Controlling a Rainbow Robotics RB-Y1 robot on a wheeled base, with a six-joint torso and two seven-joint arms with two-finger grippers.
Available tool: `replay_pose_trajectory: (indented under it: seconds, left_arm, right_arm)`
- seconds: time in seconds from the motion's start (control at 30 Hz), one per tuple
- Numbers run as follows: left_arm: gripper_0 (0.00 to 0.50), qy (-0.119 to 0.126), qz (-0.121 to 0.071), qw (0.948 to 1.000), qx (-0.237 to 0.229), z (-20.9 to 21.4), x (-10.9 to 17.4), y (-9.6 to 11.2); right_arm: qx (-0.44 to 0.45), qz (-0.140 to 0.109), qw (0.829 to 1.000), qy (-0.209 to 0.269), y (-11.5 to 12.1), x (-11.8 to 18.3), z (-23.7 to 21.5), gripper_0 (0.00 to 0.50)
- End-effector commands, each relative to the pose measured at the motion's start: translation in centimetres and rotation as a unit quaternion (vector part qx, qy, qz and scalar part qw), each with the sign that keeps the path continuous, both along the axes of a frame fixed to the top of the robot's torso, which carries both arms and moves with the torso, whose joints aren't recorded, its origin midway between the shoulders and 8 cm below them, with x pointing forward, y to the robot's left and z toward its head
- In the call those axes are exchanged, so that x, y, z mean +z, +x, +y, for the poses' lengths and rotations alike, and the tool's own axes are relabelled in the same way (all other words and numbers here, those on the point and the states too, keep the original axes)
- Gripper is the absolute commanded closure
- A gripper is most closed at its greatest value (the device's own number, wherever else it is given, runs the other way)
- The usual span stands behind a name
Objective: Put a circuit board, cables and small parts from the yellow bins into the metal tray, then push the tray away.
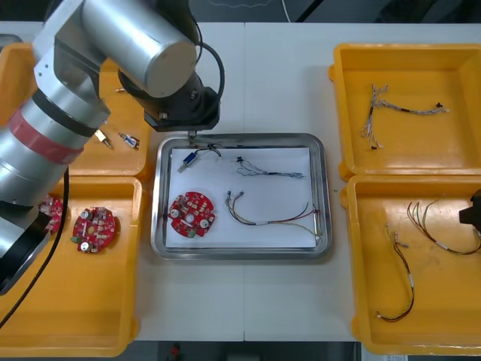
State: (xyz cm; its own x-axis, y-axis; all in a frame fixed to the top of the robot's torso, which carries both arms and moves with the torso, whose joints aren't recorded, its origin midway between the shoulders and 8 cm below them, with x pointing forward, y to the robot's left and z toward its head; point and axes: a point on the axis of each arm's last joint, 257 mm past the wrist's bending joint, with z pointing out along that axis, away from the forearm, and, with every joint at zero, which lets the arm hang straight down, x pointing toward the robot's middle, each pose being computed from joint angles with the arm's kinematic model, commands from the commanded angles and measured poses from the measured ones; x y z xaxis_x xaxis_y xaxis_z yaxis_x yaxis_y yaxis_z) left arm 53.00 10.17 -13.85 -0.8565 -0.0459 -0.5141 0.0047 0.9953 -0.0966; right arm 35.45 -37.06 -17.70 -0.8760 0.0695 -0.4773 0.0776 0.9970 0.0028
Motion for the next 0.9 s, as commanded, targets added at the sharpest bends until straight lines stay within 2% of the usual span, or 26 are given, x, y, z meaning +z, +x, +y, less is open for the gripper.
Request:
replay_pose_trajectory:
  seconds: [0.03, 0.17, 0.33, 0.43, 0.77, 0.8, 0.83, 0.9]
  left_arm:
    - [0.500, -0.001, 0.003, 1.0000, 0.001, -1.9, -1.8, 0.1]
    - [0.500, 0.012, 0.009, 0.9999, -0.001, -1.9, -4.4, 0.6]
    - [0.500, 0.012, 0.010, 0.9999, -0.002, -2.1, -6.5, 1.1]
    - [0.500, 0.009, 0.005, 0.9999, -0.006, -2.2, -7.5, 1.2]
    - [0.493, 0.022, 0.003, 0.9997, -0.013, -2.3, -8.9, 0.8]
    - [0.438, 0.021, 0.004, 0.9997, -0.012, -2.2, -9.0, 0.8]
    - [0.279, 0.019, 0.003, 0.9997, -0.012, -2.3, -9.0, 0.9]
    - [0.160, 0.019, 0.004, 0.9998, -0.010, -2.2, -9.1, 0.8]
  right_arm:
    - [-0.031, -0.001, 1.000, -0.004, -0.5, 0.6, -1.6, 0.000]
    - [-0.030, -0.002, 1.000, -0.004, -0.5, 0.6, -1.6, 0.000]
    - [-0.032, -0.002, 0.999, -0.005, -0.5, 0.6, -1.7, 0.000]
    - [-0.032, -0.003, 0.999, -0.006, -0.5, 0.7, -1.8, 0.000]
    - [-0.032, -0.003, 0.999, -0.006, -0.5, 0.7, -1.8, 0.000]
    - [-0.032, -0.003, 0.999, -0.005, -0.5, 0.7, -1.7, 0.000]
    - [-0.032, -0.002, 0.999, -0.005, -0.5, 0.7, -1.7, 0.000]
    - [-0.032, -0.001, 0.999, -0.004, -0.6, 0.6, -1.7, 0.000]
